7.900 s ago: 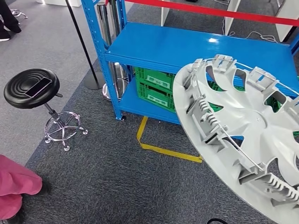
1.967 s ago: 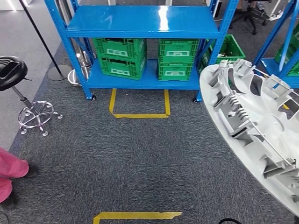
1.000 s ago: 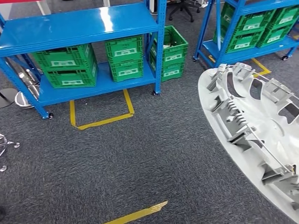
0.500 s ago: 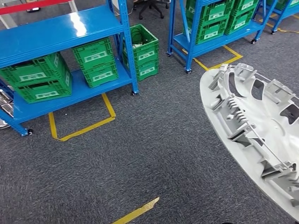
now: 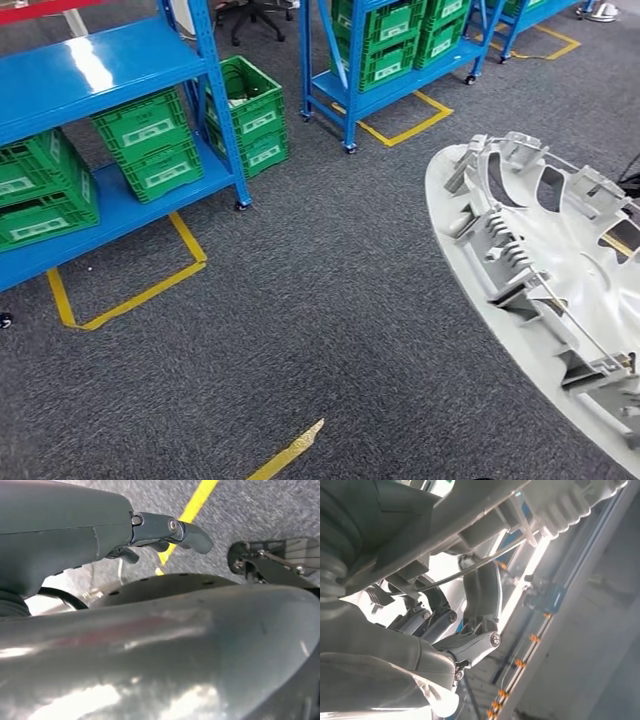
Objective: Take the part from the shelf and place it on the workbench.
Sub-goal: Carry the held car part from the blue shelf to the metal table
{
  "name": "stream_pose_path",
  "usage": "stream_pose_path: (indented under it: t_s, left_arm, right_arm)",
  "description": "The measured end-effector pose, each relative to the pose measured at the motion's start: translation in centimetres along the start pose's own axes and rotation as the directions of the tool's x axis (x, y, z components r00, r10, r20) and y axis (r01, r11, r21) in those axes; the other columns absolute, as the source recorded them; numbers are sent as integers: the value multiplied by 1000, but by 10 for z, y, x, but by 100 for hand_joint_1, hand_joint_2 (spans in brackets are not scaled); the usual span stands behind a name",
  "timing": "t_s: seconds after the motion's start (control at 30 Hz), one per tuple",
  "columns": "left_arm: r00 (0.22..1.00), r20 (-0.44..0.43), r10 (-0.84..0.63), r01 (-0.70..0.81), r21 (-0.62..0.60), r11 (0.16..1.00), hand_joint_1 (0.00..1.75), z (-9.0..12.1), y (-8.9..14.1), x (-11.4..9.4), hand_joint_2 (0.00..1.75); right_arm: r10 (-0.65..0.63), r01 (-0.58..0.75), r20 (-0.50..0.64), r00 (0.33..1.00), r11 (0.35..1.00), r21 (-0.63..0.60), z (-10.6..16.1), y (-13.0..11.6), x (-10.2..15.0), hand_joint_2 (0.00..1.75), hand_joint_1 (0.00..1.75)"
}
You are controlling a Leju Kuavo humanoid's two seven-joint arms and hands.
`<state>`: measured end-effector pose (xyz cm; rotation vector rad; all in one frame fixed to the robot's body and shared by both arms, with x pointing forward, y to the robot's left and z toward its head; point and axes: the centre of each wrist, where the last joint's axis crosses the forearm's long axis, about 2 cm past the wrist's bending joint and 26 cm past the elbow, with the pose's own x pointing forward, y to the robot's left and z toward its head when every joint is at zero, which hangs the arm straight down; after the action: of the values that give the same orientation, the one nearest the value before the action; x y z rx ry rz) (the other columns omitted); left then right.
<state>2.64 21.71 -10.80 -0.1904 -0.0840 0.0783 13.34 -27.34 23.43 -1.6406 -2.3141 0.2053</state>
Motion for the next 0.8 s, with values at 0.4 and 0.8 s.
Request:
stream_pose_path:
  t_s: [0.4, 0.8]
  left_arm:
    - [1000, -11, -5, 5, 9, 1000, 0, 0, 4, 3, 0]
    - [999, -16, -31, 31, 4, 1000, 0, 0, 6, 3, 0]
  right_arm:
    - [7, -7, 17, 1000, 1000, 3, -2, -1, 2, 175, 175]
    - [4, -4, 30, 1000, 1000, -2, -4, 0, 5, 175, 175]
